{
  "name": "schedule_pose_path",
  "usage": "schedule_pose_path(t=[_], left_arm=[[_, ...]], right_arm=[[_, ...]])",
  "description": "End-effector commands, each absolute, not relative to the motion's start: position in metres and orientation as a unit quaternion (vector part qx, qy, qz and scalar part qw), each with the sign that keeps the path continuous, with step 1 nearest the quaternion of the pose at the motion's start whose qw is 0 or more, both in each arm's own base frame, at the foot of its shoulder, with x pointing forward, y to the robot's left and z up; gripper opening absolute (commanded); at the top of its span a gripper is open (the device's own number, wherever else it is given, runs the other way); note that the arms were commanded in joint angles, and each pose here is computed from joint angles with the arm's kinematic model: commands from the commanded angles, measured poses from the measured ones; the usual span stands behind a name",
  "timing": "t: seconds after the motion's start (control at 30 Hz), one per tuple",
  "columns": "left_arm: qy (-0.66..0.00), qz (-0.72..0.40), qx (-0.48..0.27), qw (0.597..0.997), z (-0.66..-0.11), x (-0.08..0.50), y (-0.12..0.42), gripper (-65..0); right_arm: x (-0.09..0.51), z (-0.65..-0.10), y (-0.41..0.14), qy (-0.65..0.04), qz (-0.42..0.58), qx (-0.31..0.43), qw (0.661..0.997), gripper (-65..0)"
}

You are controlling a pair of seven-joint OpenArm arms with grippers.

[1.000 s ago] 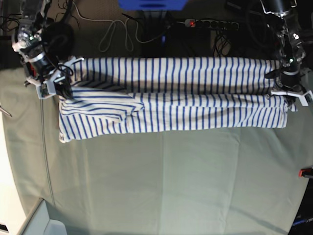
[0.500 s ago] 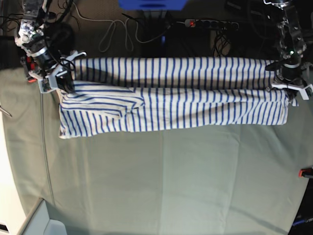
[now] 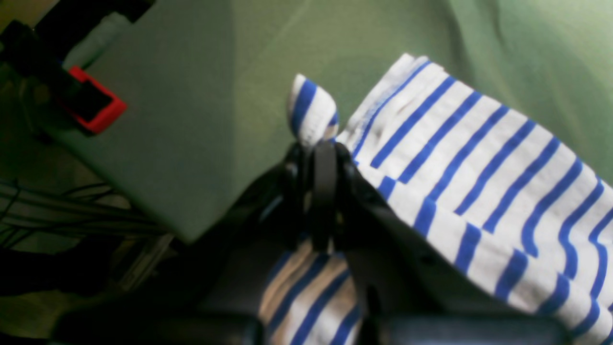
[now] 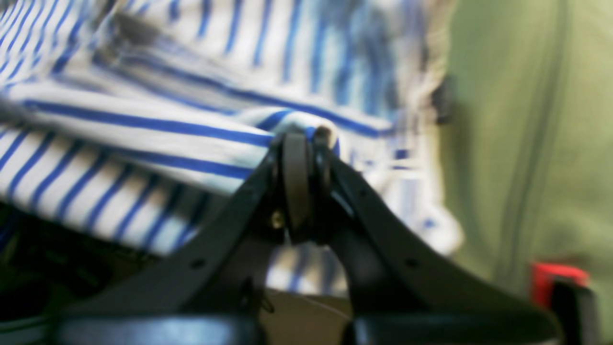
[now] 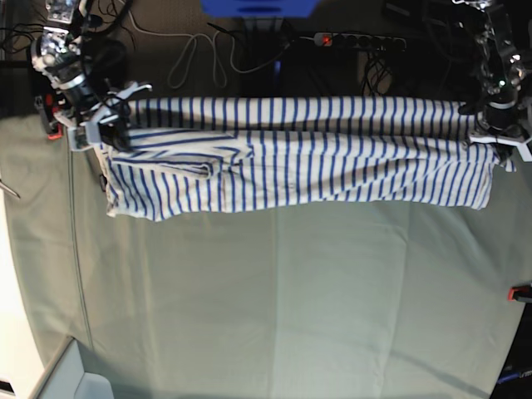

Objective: Layout the t-shirt on the table in an organized manner, then fold the t-shirt properly
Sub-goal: 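Fold the shirt over again lengthwise with both grippers into a strip, then release the strip end with the left gripper and move it to the strip's middle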

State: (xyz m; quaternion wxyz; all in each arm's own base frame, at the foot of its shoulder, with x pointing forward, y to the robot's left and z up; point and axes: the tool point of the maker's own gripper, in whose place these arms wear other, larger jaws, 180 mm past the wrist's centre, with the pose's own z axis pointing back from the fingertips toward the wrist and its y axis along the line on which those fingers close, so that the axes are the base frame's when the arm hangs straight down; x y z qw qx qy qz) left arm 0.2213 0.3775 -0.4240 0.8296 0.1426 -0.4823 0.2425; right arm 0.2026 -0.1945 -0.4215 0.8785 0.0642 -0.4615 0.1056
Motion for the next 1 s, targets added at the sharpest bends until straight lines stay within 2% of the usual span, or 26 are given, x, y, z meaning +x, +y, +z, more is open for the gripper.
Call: schedule_pose_path(t=[0.0, 0.2, 0.33, 0.43, 0.5, 0.63, 0.83, 0.97], left_arm=[[-0.504, 0.234, 0.156, 0.817, -0.408, 0.227, 0.387, -65.0], [-0.507, 0.233, 0.152, 0.816, -0.408, 0.231, 0.384, -64.9], [-0.507, 0.233, 0.151, 0.816, -0.407, 0.233, 0.384, -63.2], [-0.507, 0.233, 0.151, 0.816, -0.407, 0.232, 0.384, -53.6], [-0.502, 0.233, 0.152, 0.819, -0.410, 0.228, 0.384, -45.7], [-0.504, 0.243, 0.144, 0.816, -0.412, 0.226, 0.375, -34.0], [-0.520, 0.231, 0.145, 0.809, -0.396, 0.226, 0.370, -24.9], [-0.517, 0.229, 0.148, 0.811, -0.398, 0.223, 0.373, -19.3]], right_arm=[[0.205, -0.415, -0.200, -0.474, 0.101, 0.061, 0.873, -65.0], [0.214, -0.410, -0.204, -0.482, 0.103, 0.055, 0.868, -63.9], [0.208, -0.412, -0.204, -0.477, 0.103, 0.055, 0.871, -51.3], [0.197, -0.411, -0.207, -0.470, 0.111, 0.052, 0.874, -41.1], [0.192, -0.410, -0.207, -0.468, 0.115, 0.050, 0.875, -38.3], [0.195, -0.391, -0.212, -0.482, 0.124, 0.031, 0.867, -37.7], [0.202, -0.345, -0.219, -0.531, 0.114, -0.009, 0.839, -37.6], [0.217, -0.348, -0.204, -0.540, 0.111, 0.010, 0.834, -37.6]])
